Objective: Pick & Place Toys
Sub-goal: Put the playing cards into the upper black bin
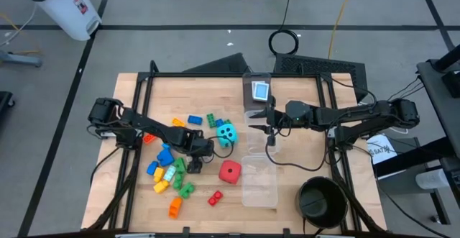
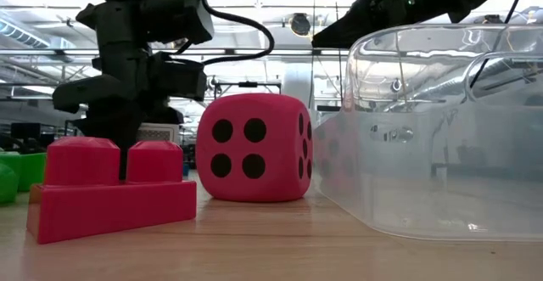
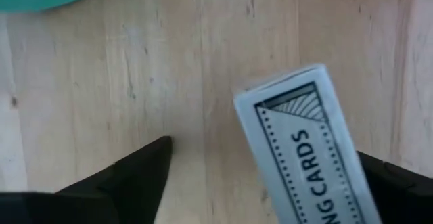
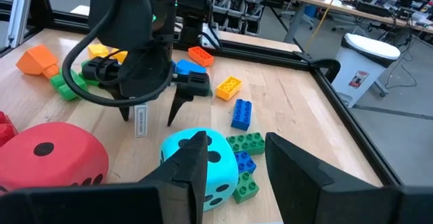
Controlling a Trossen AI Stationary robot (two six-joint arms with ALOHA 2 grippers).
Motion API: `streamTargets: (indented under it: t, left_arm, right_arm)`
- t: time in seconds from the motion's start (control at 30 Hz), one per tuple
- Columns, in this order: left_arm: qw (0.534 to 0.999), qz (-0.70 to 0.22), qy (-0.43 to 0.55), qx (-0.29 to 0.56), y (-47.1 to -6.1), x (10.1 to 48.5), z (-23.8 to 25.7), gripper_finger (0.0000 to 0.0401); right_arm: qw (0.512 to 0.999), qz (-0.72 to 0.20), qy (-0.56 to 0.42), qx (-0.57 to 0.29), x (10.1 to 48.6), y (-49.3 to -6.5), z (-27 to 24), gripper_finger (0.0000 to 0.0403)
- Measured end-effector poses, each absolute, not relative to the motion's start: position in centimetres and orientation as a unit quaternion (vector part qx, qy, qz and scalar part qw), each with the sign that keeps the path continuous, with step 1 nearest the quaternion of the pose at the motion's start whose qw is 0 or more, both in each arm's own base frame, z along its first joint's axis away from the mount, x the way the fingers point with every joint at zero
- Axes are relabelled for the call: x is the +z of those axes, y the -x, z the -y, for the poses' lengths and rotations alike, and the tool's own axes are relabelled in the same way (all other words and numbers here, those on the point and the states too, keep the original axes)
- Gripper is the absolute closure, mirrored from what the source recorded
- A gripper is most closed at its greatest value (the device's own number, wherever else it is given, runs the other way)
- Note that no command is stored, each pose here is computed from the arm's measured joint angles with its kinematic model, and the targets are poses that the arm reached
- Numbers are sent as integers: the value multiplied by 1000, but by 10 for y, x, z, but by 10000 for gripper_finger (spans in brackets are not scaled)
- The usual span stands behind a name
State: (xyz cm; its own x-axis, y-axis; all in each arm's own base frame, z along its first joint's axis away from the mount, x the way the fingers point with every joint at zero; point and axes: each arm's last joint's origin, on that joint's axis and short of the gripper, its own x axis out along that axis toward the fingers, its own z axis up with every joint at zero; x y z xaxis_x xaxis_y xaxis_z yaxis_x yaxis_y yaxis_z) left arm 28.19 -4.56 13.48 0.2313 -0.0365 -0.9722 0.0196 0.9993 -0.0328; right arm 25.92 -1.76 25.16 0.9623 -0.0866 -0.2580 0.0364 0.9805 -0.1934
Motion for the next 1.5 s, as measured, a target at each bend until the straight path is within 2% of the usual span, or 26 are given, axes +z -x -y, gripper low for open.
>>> streamTargets:
  t: [0.17, 0.43, 0.57, 0.87, 1.07, 1.27, 1.37, 1.5]
  left_arm:
    - [776, -630, 45, -5, -279, 136, 45, 163]
    - [773, -632, 48, 13, -278, 137, 45, 331]
    - [775, -630, 50, 27, -278, 151, 44, 335]
    - [840, -540, 26, 43, -300, 205, 44, 335]
    - [874, -485, -20, 23, -317, 233, 46, 335]
    - [886, -459, -53, 30, -324, 248, 45, 335]
    - [887, -457, -55, 30, -324, 248, 45, 335]
    - [888, -456, -54, 31, -324, 248, 44, 335]
  right_arm:
    - [986, -134, 94, -32, 252, -259, 18, 284]
    - [986, -134, 94, -31, 252, -259, 17, 284]
    - [988, -126, 79, -33, 251, -262, 17, 284]
    - [993, -103, 41, -27, 229, -288, 18, 275]
    - [996, -78, -6, 38, 214, -308, 14, 219]
    - [994, -89, 15, 63, 207, -331, 1, 168]
    - [992, -94, 32, 76, 203, -340, -7, 168]
    - [991, -95, 40, 81, 199, -352, -11, 190]
